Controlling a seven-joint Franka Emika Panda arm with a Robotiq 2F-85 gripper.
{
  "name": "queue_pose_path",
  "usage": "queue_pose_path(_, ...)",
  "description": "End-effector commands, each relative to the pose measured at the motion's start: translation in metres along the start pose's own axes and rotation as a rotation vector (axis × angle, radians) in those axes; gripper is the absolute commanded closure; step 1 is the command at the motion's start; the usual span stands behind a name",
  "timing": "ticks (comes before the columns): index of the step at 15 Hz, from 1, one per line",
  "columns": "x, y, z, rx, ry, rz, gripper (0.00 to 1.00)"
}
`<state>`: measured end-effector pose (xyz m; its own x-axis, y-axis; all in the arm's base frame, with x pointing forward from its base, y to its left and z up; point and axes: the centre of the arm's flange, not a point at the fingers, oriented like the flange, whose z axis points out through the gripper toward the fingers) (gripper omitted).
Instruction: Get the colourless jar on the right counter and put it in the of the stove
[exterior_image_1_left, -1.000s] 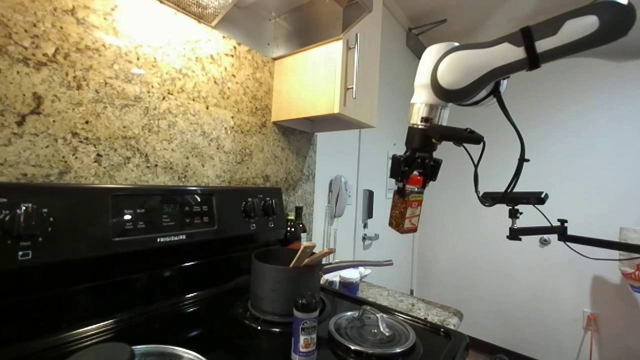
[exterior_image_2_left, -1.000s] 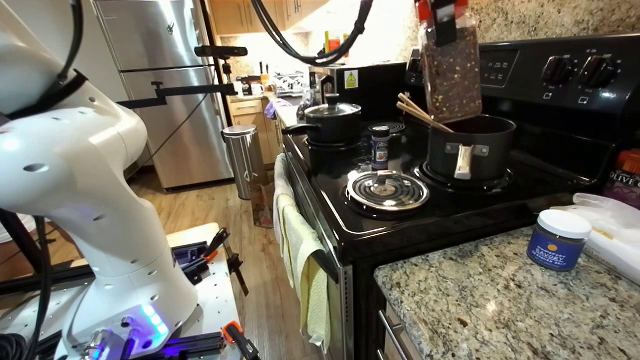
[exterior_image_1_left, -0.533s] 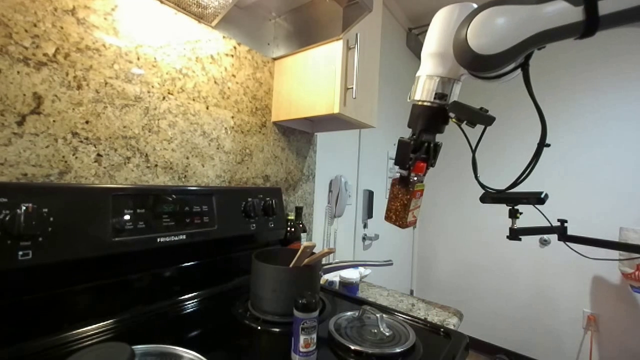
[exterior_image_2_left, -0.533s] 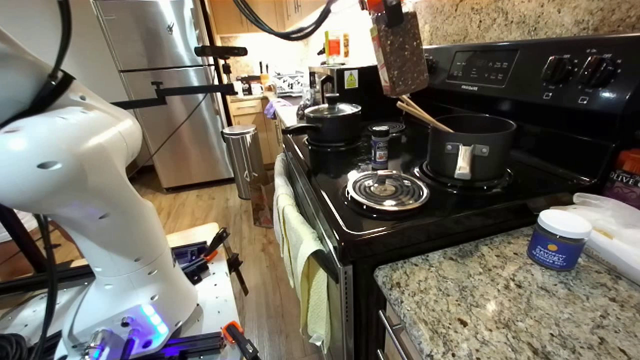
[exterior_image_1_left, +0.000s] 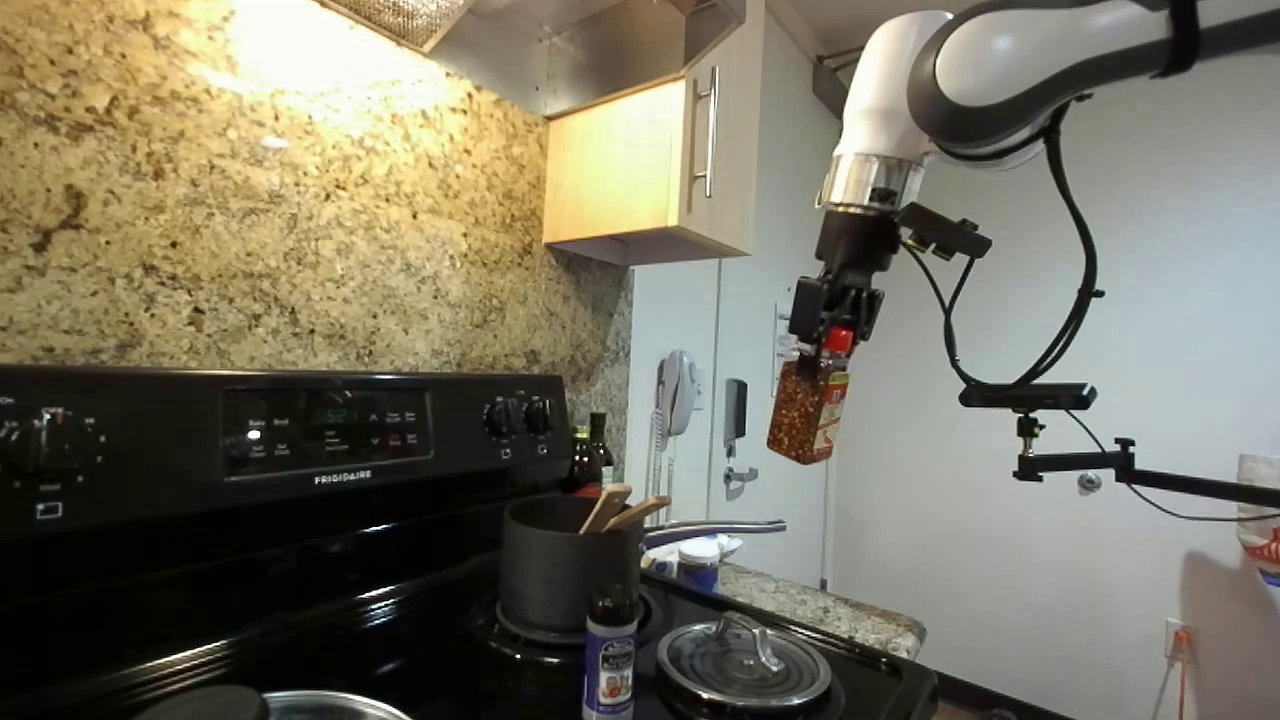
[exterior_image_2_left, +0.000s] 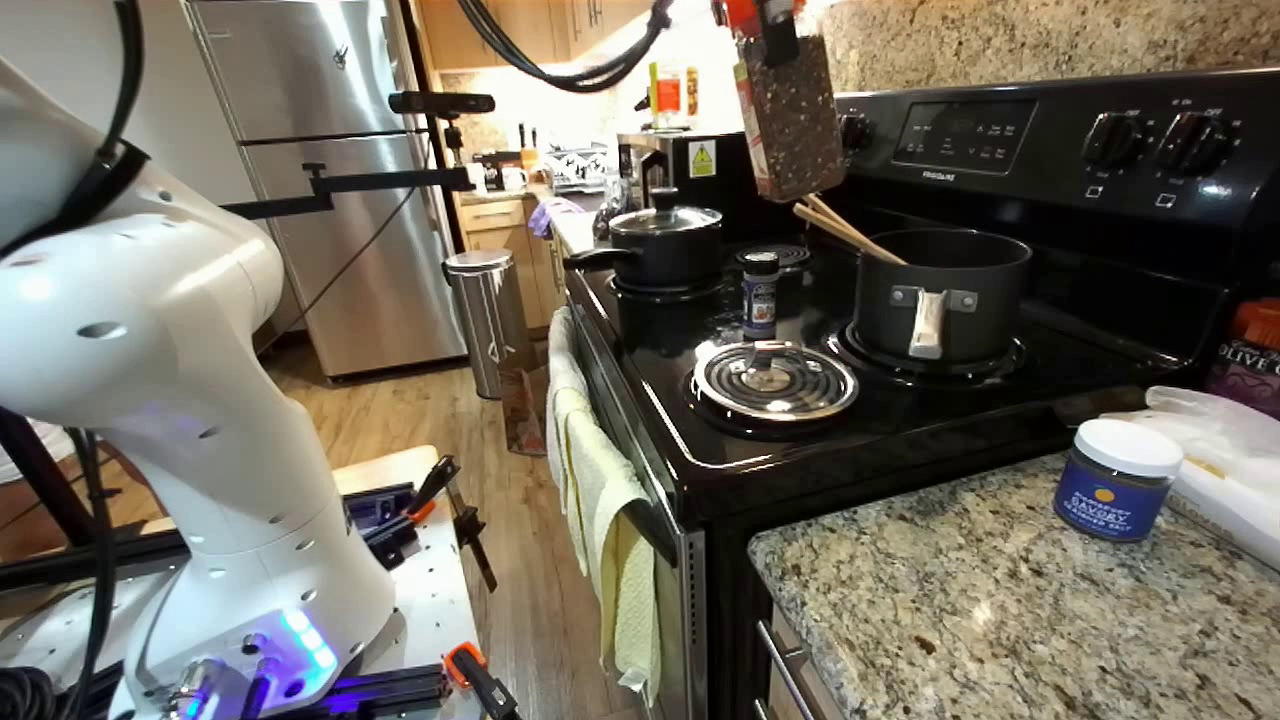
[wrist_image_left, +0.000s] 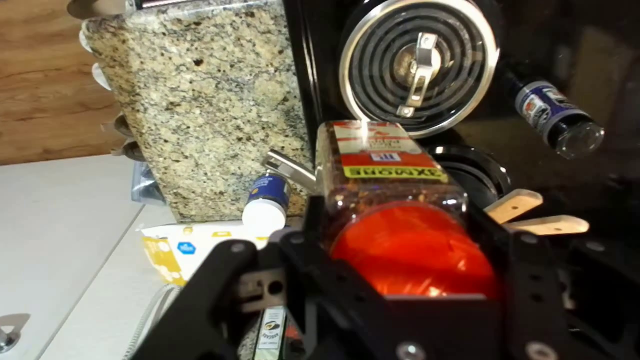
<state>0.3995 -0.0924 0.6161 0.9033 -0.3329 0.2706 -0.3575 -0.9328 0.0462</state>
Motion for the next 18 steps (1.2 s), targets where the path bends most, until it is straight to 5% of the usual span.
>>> queue_pose_path(1, -0.001, -0.047, 0.002, 0.076, -0.023, -0.107, 0.61)
queue_pose_path(7, -0.016, -0.135, 0.041, 0.098, -0.160, -0.232, 0.61)
queue_pose_path(11, -0.020, -0.154, 0.070, 0.160, -0.181, -0.283, 0.61)
queue_pose_path(12, -0.025, -0.154, 0.067, 0.110, -0.189, -0.258, 0.36)
queue_pose_path(16, -0.022, -0.156, 0.074, 0.123, -0.192, -0.263, 0.36)
queue_pose_path(17, -0.022, -0.153, 0.070, 0.118, -0.192, -0.230, 0.61)
queue_pose_path(18, -0.026, -0.154, 0.069, 0.100, -0.203, -0.210, 0.61)
